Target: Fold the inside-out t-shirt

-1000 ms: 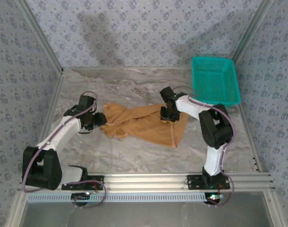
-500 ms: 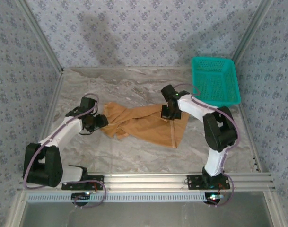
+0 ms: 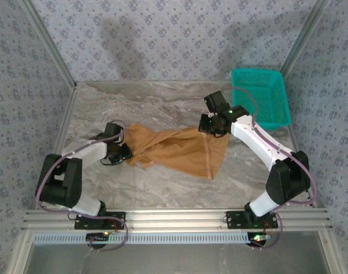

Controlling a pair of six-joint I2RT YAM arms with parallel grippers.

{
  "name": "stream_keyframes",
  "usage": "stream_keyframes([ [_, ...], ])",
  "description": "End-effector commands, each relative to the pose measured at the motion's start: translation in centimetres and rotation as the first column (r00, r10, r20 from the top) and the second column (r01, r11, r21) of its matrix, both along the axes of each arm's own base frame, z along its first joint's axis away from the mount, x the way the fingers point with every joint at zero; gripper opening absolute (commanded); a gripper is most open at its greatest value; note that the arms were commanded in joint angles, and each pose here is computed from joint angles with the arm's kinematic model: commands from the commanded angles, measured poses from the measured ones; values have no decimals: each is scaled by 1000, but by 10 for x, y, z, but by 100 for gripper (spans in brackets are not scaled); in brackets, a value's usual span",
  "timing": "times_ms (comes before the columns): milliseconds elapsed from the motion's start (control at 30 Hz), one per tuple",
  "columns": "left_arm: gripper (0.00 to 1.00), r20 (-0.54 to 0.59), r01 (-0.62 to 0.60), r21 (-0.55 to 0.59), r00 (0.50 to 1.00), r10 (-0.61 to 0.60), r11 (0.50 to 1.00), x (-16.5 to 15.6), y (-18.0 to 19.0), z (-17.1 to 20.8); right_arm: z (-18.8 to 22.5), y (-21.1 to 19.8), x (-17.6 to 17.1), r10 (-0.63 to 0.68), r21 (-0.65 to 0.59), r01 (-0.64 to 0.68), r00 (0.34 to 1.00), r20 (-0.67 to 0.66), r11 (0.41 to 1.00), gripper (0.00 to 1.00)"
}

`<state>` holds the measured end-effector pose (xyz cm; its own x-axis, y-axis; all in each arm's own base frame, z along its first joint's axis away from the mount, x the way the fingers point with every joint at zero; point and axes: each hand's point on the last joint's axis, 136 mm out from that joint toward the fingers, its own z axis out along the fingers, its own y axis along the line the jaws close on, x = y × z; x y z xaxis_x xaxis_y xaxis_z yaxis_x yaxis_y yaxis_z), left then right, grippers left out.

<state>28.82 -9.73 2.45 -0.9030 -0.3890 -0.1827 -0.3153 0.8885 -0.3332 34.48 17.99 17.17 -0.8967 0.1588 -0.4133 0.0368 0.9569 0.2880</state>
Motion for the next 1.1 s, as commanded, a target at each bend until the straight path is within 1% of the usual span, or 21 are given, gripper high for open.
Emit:
stream_keyframes([
  [0, 0, 78, 24, -25, 997, -22, 999, 22, -10, 32, 10, -15, -7, -16, -17, 16, 1000, -5, 1000, 0],
  [133, 0, 204, 11, 49, 979, -20, 999, 34, 4, 117, 25, -38, -8, -39, -29, 39, 999, 13, 999, 0],
  [233, 0, 322, -6, 74, 947, -18, 997, 33, 13, 190, 39, -55, -9, -60, -34, 61, 997, 39, 998, 0],
  [333, 0, 418, -21, 85, 908, -17, 996, 22, 21, 243, 53, -70, -13, -76, -41, 78, 996, 56, 996, 0],
  [400, 0, 473, -27, 81, 881, -15, 996, 13, 25, 274, 62, -81, -16, -86, -49, 90, 994, 68, 995, 0],
  [533, 0, 534, -28, 66, 845, -12, 997, -2, 28, 308, 80, -96, -23, -104, -51, 109, 990, 91, 993, 0],
  [600, 0, 557, -30, 60, 830, -9, 998, -7, 30, 317, 89, -99, -26, -106, -47, 111, 988, 109, 993, 0],
  [667, 0, 571, -42, 70, 821, -6, 997, -8, 33, 318, 91, -100, -27, -109, -41, 114, 987, 119, 993, 0],
  [733, 0, 560, -51, 85, 829, -5, 995, -4, 35, 310, 88, -99, -26, -108, -34, 112, 988, 115, 993, 0],
  [933, 0, 463, -44, 91, 886, -3, 995, 15, 32, 264, 68, -95, -25, -100, -22, 102, 992, 78, 995, 0],
  [1000, 0, 444, -63, 60, 896, 30, 996, 30, 33, 242, 56, -94, -24, -99, -28, 101, 994, 55, 995, 0],
  [1067, 0, 395, -67, -12, 916, 67, 998, 48, 30, 214, 41, -93, -24, -100, -32, 101, 995, 28, 994, 0],
])
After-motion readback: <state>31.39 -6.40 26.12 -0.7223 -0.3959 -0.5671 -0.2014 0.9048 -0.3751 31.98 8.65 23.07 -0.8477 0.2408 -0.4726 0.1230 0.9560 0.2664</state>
